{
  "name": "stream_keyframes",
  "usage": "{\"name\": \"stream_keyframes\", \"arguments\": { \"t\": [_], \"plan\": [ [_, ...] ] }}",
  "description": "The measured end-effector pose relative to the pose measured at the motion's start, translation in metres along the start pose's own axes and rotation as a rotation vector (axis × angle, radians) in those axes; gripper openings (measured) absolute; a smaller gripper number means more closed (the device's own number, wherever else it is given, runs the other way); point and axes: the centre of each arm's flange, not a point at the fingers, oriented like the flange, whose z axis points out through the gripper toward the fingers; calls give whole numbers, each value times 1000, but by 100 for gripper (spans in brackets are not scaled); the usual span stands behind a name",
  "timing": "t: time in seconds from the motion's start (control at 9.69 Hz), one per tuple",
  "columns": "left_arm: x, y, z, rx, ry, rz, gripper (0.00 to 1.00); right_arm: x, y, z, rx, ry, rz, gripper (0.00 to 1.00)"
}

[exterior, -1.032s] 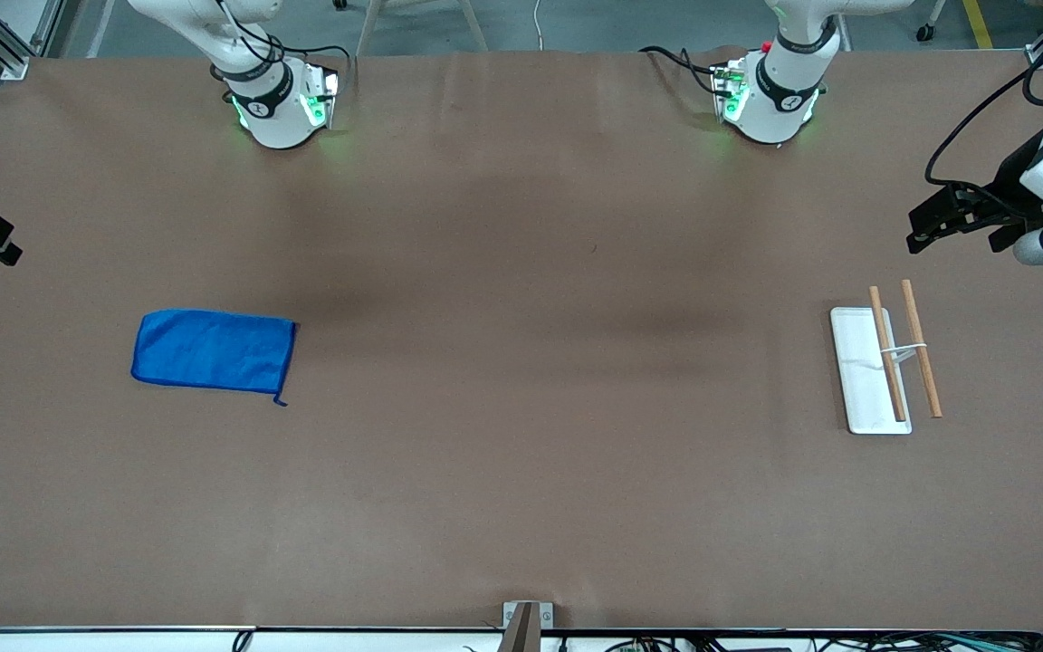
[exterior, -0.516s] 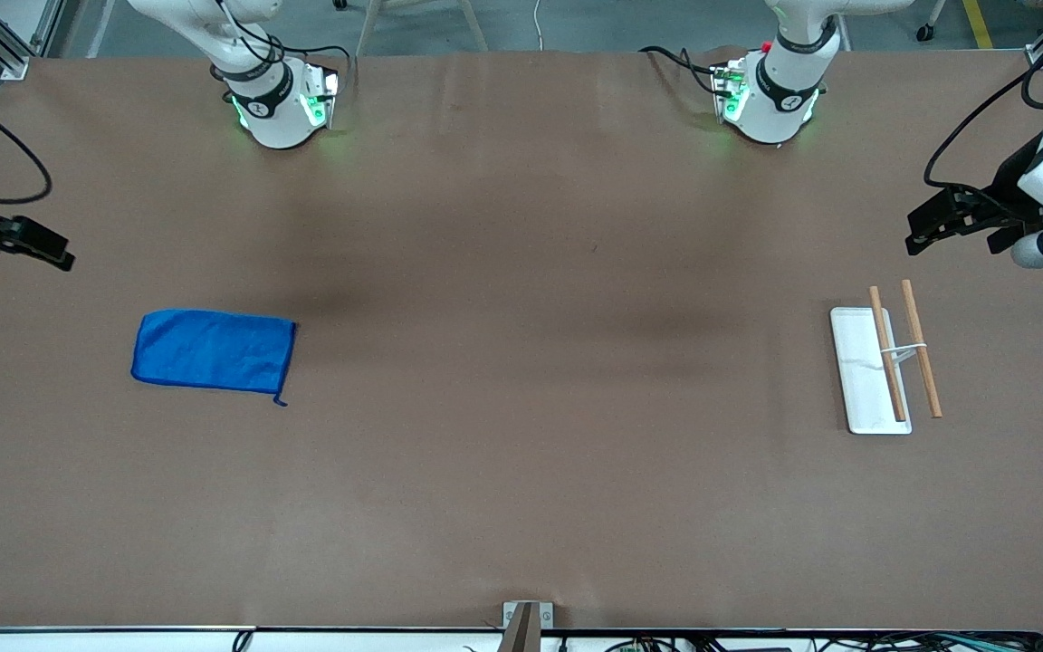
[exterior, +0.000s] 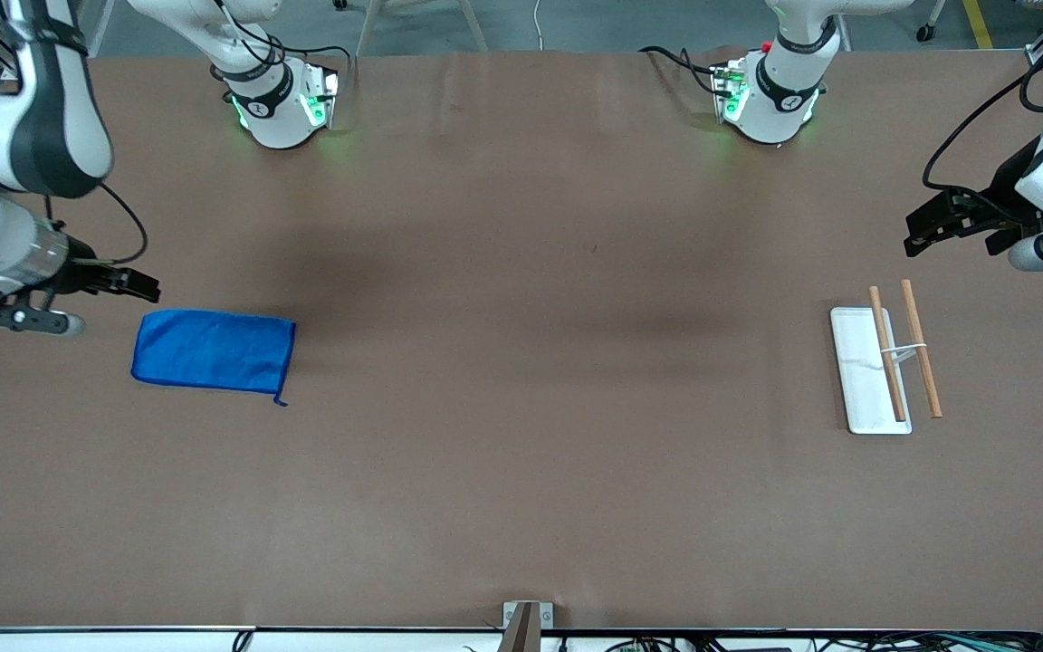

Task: Right arm passes towel to left arm to hang
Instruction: 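Lower the right gripper onto the blue towel's edge and close it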

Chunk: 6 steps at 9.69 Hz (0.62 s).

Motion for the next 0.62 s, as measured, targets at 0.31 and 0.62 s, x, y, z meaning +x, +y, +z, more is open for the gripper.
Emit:
{"name": "stream_keyframes", "arguments": {
  "t": [0.31,0.62],
  "plan": [
    [0,0,0,0,0,0,100,6,3,87,1,-3,-19,100],
    [0,-1,0,0,0,-1,100,14,27,151,4,57,-56,100]
  ]
}}
